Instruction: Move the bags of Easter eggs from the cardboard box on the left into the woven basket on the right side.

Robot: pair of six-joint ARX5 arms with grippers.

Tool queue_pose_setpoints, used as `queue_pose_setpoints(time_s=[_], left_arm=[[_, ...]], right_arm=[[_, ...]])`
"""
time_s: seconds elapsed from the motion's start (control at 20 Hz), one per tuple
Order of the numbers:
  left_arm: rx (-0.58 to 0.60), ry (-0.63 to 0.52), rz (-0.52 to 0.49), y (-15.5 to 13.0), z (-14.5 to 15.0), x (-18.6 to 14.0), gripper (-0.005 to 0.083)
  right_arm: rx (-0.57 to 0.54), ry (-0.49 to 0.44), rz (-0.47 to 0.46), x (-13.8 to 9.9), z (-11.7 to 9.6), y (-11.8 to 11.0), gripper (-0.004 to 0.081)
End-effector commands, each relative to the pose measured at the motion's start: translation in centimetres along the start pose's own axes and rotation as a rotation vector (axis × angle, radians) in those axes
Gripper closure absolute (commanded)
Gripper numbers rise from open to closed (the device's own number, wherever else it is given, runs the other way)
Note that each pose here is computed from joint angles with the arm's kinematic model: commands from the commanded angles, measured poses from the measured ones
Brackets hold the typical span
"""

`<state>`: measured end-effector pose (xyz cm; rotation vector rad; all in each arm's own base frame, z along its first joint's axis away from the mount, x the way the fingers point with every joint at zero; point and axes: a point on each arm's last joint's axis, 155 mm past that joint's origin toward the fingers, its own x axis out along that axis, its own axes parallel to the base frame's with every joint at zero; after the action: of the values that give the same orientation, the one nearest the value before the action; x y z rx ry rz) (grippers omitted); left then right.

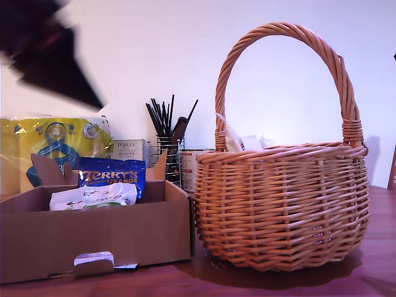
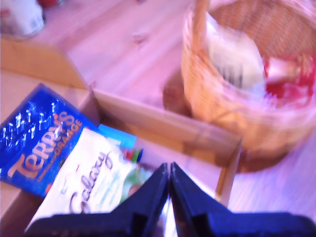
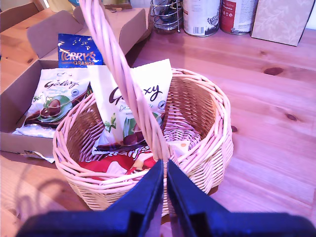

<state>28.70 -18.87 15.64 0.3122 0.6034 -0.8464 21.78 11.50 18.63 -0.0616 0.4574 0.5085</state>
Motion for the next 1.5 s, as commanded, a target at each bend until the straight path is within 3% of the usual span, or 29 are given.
queue_pose_setpoints(time_s=[0.0,0.05,0.1,0.2,0.25,0.3,0.65,1.1,1.45], left_arm=[[0.077,-0.003,0.01,0.7,0.0,0.2,0.0794],[0.095,0.005,0.009,0.9,-0.3,0.5,0.0774],[0.145,0.015,0.004,1.0,-0.5,0.8,0.0669],[0.257,0.035,-0.01,1.2,-1.2,2.0,0.0203],[0.3,0.04,-0.014,1.4,-1.4,2.6,0.005],[0.336,0.048,-0.014,1.7,-1.7,3.2,-0.0014],[0.4,0.083,0.002,3.5,-3.2,6.5,-0.0017],[0.336,0.191,-0.055,4.0,-8.0,10.1,-0.0017],[0.267,0.322,-0.123,3.1,-12.5,11.1,-0.0008]], right_arm=[[0.0,-0.027,0.003,-0.4,1.1,0.1,0.0782],[0.0,-0.028,0.003,-0.4,1.1,0.1,0.0782],[0.0,-0.03,0.003,-0.4,1.1,0.1,0.0782],[0.0,-0.033,0.003,-0.4,1.2,0.1,0.0782],[0.0,-0.033,0.003,-0.4,1.2,0.1,0.0782],[0.0,-0.033,0.004,-0.4,1.2,0.1,0.0782],[-0.001,-0.036,0.003,-0.4,1.3,0.1,0.0782],[-0.001,-0.036,-0.002,-0.4,1.3,0.0,0.0782],[-0.001,-0.036,-0.003,-0.4,1.3,0.0,0.0782]])
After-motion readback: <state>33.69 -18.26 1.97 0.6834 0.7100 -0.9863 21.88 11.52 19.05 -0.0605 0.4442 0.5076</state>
